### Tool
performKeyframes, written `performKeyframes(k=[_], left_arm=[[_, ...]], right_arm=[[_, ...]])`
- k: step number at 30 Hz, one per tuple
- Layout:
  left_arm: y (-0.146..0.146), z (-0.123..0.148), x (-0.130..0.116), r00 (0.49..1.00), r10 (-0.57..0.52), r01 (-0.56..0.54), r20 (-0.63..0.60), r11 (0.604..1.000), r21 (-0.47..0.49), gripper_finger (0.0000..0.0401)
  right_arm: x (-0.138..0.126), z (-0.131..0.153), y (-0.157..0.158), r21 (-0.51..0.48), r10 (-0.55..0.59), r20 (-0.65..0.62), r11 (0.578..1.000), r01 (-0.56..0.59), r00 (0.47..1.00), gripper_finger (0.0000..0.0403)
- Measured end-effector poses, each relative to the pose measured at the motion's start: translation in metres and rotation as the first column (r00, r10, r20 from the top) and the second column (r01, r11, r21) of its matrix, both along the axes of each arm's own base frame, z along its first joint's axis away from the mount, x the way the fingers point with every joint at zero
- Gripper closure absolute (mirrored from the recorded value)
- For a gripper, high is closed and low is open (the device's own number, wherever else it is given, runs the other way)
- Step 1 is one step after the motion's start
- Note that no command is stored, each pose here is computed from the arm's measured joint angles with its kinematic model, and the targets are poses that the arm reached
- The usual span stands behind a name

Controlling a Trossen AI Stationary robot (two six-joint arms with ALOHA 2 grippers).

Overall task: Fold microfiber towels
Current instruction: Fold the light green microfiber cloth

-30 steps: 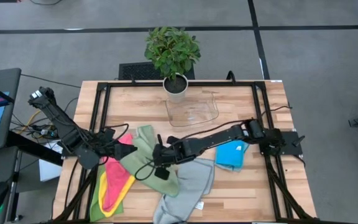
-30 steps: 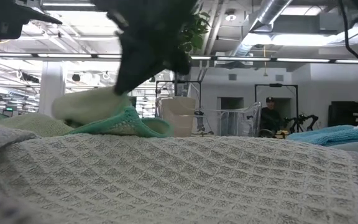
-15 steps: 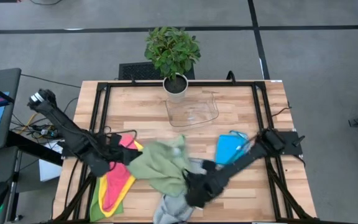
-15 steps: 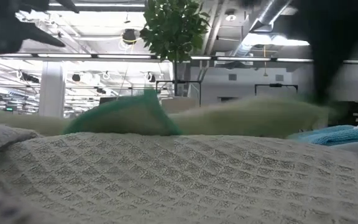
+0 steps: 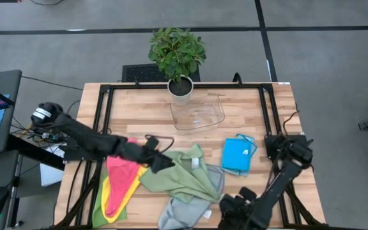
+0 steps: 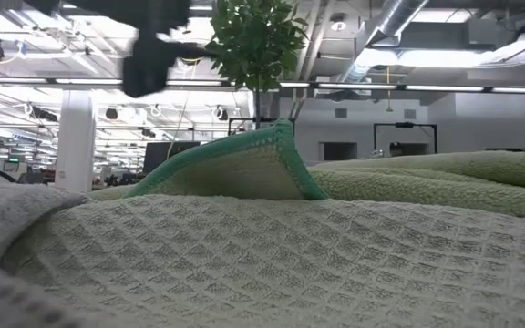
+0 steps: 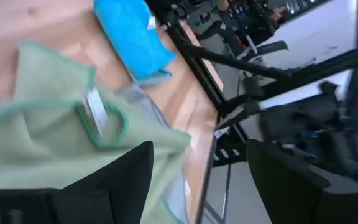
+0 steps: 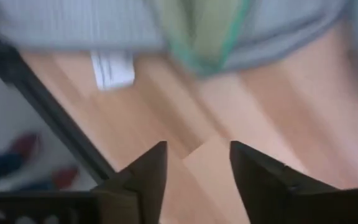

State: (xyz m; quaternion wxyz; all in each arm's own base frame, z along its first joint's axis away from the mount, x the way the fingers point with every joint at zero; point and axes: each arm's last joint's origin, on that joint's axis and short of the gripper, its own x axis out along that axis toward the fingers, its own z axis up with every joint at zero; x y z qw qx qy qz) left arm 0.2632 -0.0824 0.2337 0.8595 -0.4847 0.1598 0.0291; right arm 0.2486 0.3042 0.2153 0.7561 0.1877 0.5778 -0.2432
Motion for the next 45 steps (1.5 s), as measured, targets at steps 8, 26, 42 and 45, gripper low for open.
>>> performKeyframes(k=[8,26,42,45], left_arm=[[0.064,0.003,0.029,0.977,-0.180,0.183,-0.115,0.983,0.020,0.0150],[-0.033,-0.018,-0.020,0.711,-0.416,0.595,-0.567,0.785,0.171,0.0150],[-0.082,-0.036,-0.062,0.763,-0.282,0.537,-0.582,0.776,0.329,0.0150],[-0.085,-0.035,-0.065,0.773,-0.271,0.521,-0.574,0.787,0.330,0.0150]], right_arm=[[-0.004,0.069,-0.058,-0.021,-0.013,0.202,1.000,0.018,0.979,0.0188],[0.031,0.012,-0.027,-0.059,0.364,0.373,0.927,-0.370,0.853,0.0204],[0.109,-0.061,-0.034,-0.092,0.540,0.386,0.829,-0.551,0.748,0.0205],[0.115,-0.062,-0.036,-0.130,0.530,0.370,0.842,-0.523,0.763,0.0205]])
